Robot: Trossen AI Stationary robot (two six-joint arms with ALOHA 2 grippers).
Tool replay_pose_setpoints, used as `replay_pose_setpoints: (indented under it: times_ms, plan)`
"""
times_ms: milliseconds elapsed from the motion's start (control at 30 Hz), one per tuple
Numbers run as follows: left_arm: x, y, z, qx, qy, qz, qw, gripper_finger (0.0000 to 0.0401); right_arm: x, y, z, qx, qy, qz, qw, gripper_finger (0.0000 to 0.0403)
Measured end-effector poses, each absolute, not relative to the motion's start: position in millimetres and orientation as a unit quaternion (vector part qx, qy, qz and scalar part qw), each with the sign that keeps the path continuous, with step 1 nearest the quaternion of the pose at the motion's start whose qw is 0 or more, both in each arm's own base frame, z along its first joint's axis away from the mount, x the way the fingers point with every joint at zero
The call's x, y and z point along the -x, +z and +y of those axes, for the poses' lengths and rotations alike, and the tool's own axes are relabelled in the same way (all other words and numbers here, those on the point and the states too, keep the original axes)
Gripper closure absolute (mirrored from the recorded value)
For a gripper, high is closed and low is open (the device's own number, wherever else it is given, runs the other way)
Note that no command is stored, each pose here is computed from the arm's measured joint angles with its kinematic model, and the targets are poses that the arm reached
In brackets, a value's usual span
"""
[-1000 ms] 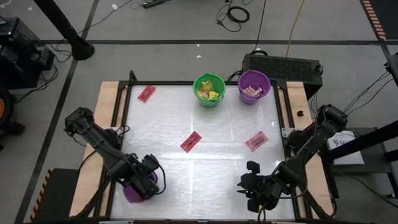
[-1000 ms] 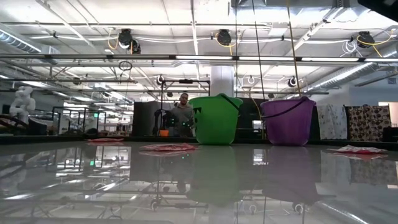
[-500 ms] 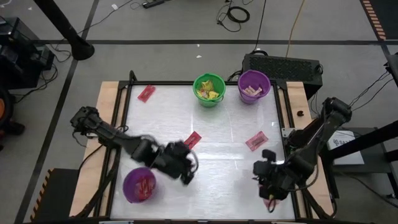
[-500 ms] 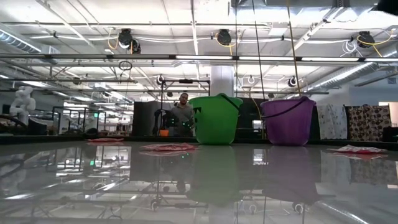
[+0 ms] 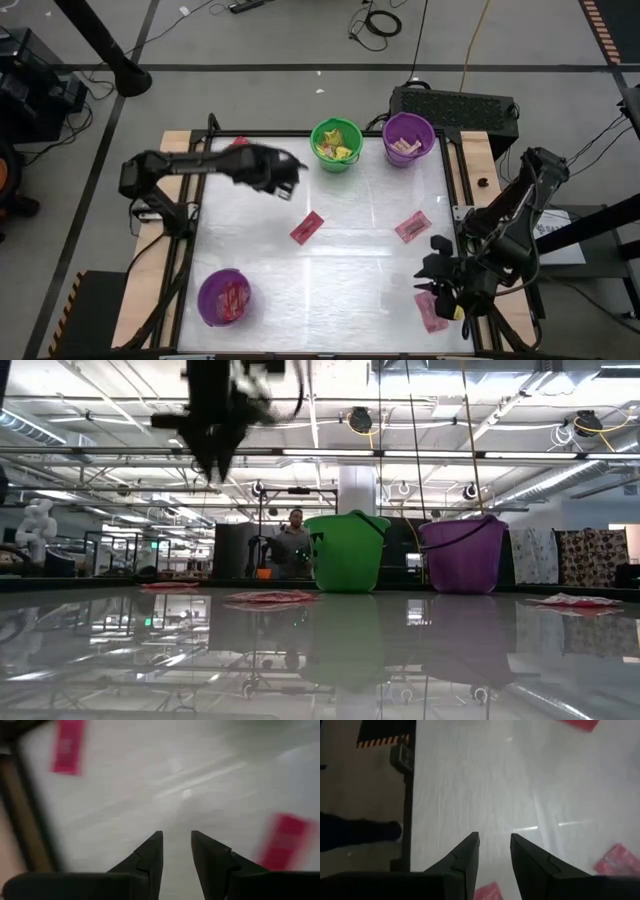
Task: Sort candy by brand, put in halloween buckets
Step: Put the red candy into the bottom violet bucket
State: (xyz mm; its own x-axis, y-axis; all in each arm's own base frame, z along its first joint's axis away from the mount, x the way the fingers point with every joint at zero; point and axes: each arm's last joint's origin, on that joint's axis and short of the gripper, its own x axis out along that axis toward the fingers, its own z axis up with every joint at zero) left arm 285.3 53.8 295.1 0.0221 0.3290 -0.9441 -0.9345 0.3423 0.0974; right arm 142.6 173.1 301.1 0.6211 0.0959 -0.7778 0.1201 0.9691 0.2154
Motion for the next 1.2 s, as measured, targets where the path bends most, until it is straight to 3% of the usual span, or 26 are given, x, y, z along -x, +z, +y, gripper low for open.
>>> replay_pose_setpoints:
  times_ms: [167, 367, 633, 1033, 1200]
  plan:
    - [-252.8, 263.2, 123.9, 0.277, 0.478, 0.585, 0.594, 0.0294, -149.7, 303.0, 167.4, -0.129, -0.052, 0.392, 0.909, 0.0298]
    - [-216.2, 215.9, 173.5, 0.283, 0.462, 0.607, 0.582, 0.0294, -160.8, 305.0, 155.5, -0.179, -0.141, 0.33, 0.916, 0.0298]
    - [-183.2, 184.5, 200.8, 0.232, 0.451, 0.631, 0.588, 0.0291, -180.9, 306.0, 132.1, -0.199, -0.213, 0.298, 0.909, 0.0298]
    - [-156.2, 162.6, 223.0, 0.264, 0.466, 0.588, 0.606, 0.0184, -191.9, 308.4, 128.6, -0.257, -0.194, 0.306, 0.896, 0.0298]
    - [-151.8, 162.5, 231.4, 0.288, 0.493, 0.551, 0.608, 0.0178, -191.8, 307.8, 129.7, -0.263, -0.183, 0.32, 0.892, 0.0298]
